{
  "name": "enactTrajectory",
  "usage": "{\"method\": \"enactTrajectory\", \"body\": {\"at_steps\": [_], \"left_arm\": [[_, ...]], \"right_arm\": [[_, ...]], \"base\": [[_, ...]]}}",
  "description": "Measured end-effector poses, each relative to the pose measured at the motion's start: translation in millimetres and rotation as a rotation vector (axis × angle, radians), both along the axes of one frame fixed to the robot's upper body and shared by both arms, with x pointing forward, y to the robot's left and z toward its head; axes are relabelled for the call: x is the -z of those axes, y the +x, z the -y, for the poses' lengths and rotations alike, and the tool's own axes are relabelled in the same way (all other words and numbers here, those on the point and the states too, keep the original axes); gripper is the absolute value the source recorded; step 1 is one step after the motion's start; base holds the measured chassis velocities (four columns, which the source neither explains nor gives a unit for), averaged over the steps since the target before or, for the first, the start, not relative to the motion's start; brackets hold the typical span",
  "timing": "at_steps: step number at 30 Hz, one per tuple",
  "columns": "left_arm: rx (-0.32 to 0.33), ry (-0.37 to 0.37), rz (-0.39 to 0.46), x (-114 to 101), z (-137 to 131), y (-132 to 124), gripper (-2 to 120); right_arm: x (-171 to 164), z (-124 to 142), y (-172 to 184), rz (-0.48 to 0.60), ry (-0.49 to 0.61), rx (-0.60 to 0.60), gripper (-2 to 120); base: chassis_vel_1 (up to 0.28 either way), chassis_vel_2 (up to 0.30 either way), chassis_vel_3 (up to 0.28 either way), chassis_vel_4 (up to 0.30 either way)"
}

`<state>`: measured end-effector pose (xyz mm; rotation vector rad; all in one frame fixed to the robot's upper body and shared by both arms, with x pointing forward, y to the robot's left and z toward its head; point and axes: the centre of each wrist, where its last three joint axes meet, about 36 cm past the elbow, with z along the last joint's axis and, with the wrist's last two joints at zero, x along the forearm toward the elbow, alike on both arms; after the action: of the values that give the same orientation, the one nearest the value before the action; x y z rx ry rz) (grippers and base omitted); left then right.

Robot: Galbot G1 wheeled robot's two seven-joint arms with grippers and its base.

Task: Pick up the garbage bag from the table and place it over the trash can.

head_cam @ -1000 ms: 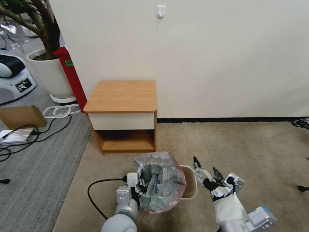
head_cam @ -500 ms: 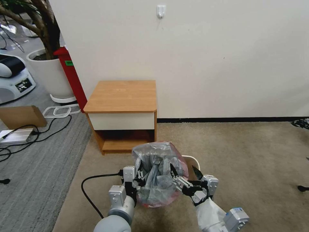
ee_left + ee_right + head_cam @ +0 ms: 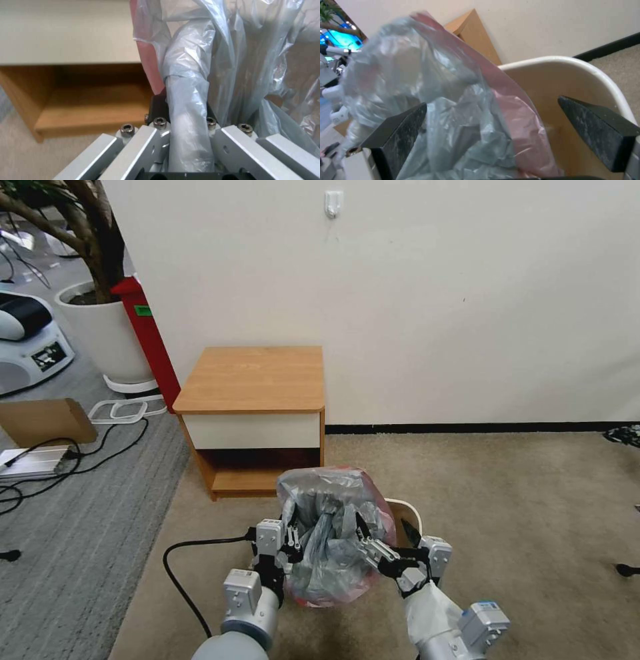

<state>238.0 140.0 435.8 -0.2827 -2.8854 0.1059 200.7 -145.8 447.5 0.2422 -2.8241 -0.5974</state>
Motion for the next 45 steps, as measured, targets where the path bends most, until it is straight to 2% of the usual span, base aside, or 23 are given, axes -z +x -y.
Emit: {"method": "enactTrajectory", "body": {"at_steps": [9,11,13,15,16,22,23,25,28,29,32,35,37,45], "left_arm": [[0.034,-0.008,0.046,-0.2,3.0,0.1,4],[0.04,-0.009,0.045,0.3,3.7,-0.3,4],[0.041,-0.009,0.045,0.3,3.7,-0.5,4],[0.042,-0.011,0.045,-0.2,3.8,-1.0,4],[0.042,-0.011,0.045,-0.2,3.8,-1.0,4],[0.037,-0.021,0.044,-2.3,3.6,-1.6,4],[0.031,-0.031,0.034,-2.3,3.3,-2.3,4],[0.028,-0.043,0.023,-2.3,3.6,-3.0,4],[0.028,-0.062,-0.005,-2.4,4.9,-4.1,4],[0.028,-0.062,-0.005,-2.4,4.9,-4.1,4],[0.02,-0.08,-0.043,-2.7,7.0,-4.9,4],[0.017,-0.086,-0.069,-2.6,7.4,-5.2,4],[0.014,-0.088,-0.094,-2.5,7.2,-5.5,4],[0.023,-0.076,-0.116,-3.1,5.4,-6.1,4]], "right_arm": [[1.3,0.5,0.8,-0.001,-0.004,0.003,100],[0.6,1.0,1.0,0.002,-0.003,0.004,91],[0.5,0.9,1.0,0.002,-0.002,0.004,88],[0.5,0.1,0.4,0.002,0.003,0.002,78],[0.5,0.1,0.4,0.002,0.003,0.002,78],[0.2,-2.1,-0.4,0.01,0.012,-0.012,58],[0.3,-2.4,-0.3,0.019,0.01,-0.02,49],[0.7,-2.3,-0.1,0.028,0.006,-0.023,45],[1.1,-0.8,0.5,0.044,-0.008,-0.027,32],[1.1,-0.8,0.5,0.044,-0.008,-0.027,32],[-1.3,1.9,1.8,0.071,-0.021,-0.026,17],[-2.5,3.6,2.6,0.091,-0.034,-0.028,10],[-4.9,6.2,3.3,0.116,-0.047,-0.039,0],[-16.2,23.4,16.6,0.179,-0.081,-0.03,0]], "base": [[0.0,0.0,0.0,0.0],[0.0,0.0,0.0,0.0],[0.0,0.0,0.0,0.0],[0.0,0.0,0.0,0.0],[0.0,0.0,0.0,0.0],[0.0,0.0,0.0,0.0],[0.0,0.0,0.0,0.0],[0.0,0.0,0.0,0.0],[0.0,0.0,0.0,0.0],[0.0,0.0,0.0,0.0],[0.0,0.0,0.0,0.0],[0.0,0.0,0.0,0.0],[0.0,0.0,0.0,0.0],[0.0,0.0,0.0,0.0]]}}
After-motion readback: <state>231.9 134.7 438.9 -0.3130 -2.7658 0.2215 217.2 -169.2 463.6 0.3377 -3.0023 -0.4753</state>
